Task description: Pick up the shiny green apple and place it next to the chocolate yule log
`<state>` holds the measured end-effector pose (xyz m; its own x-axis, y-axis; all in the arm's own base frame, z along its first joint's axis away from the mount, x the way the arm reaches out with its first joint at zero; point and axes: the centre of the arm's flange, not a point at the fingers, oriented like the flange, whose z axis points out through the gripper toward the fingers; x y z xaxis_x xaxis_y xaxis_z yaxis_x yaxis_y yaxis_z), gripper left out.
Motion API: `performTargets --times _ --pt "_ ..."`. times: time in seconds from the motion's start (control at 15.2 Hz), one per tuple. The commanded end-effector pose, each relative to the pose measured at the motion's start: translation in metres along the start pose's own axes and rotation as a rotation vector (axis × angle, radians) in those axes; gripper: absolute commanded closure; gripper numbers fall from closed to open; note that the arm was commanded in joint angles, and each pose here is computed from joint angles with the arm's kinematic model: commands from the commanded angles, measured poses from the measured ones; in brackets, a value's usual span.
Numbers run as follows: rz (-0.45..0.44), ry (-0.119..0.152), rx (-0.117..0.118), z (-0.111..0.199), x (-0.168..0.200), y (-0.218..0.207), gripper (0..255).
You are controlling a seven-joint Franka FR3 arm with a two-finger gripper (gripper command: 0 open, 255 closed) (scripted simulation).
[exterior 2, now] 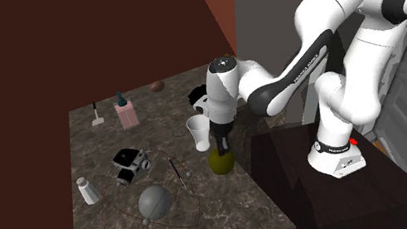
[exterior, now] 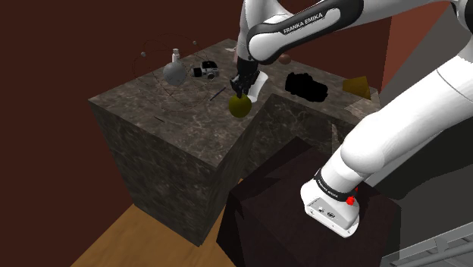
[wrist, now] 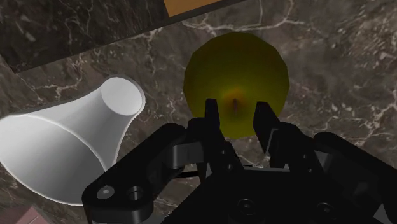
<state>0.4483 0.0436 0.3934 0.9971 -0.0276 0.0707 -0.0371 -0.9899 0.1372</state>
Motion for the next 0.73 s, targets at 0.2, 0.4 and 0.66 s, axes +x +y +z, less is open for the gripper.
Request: performTargets --times 0.2,0.4,0.66 --pt "0.0 0.0 0.0 0.0 0.0 0.0 255" --pt "0.0 0.0 0.0 0.0 0.0 0.0 255" --pt "0.0 0.0 0.0 -0.016 0.001 0.002 255"
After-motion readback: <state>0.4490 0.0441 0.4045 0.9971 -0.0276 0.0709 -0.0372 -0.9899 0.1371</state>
